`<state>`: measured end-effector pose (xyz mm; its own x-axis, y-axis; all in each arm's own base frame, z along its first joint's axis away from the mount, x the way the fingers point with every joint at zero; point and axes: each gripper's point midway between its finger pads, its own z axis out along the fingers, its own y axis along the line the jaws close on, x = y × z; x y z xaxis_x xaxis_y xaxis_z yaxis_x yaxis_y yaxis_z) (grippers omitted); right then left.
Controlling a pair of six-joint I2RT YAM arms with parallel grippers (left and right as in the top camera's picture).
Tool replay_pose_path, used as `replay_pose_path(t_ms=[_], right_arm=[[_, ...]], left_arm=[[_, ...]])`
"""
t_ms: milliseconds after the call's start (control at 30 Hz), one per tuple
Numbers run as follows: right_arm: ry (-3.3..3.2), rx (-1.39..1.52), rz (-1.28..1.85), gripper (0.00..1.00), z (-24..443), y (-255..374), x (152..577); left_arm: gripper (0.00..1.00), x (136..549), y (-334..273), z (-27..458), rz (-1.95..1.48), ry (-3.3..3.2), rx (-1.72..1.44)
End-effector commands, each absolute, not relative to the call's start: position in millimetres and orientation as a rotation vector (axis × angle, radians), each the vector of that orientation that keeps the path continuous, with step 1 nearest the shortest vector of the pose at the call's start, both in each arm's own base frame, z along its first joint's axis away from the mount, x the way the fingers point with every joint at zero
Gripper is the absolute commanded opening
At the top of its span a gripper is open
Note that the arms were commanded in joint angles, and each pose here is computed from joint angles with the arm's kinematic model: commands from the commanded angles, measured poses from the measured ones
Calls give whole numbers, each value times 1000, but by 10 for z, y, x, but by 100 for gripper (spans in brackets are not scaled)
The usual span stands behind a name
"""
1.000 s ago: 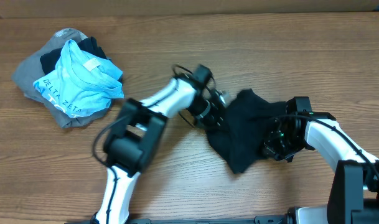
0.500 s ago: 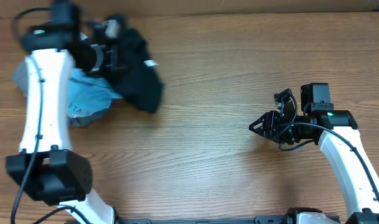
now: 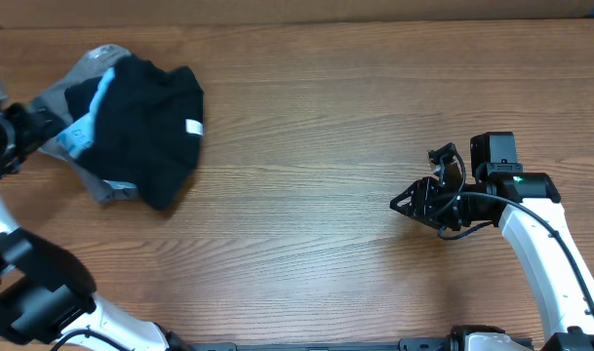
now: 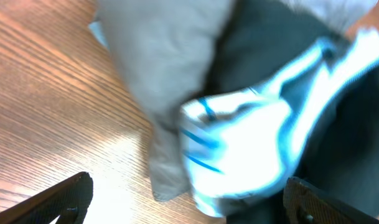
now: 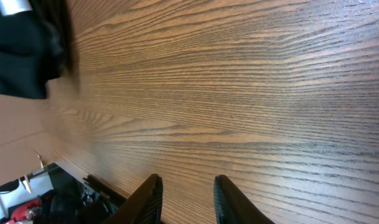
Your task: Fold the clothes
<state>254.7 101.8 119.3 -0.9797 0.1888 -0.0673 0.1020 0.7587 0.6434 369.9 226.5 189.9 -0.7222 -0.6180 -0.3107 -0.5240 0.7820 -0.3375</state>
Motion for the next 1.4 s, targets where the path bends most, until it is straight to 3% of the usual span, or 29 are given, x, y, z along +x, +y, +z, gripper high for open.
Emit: replay_pose_path(t_ms=[0,433,900,1067,1233,1300,1367], right_arm=[[2808,202,1040,31,1244,1044,2561],[2823,211,976,31,1200,984,2572],[2795,193,957,32,1309,971,2622],[2672,138,768,39,1810,805,2740],[2355,26,651,49,2895,731,2753],[2219,-14,613,59,3354,712,2652],[2116,-47,596,79,3692,715,2518]], left_arm=[[100,3742,2126,2098,-527,2471,-847],[100,3766,1415,2878,-659,2484,-453],[100,3525,410,3515,-342,2523,-97],[100,3104,378,3785,-246,2485,-124],[100,2594,376,4036,-134,2427,-202],[100,2396,383,4156,-98,2371,-272],[100,2209,374,4272,-70,2313,-312]])
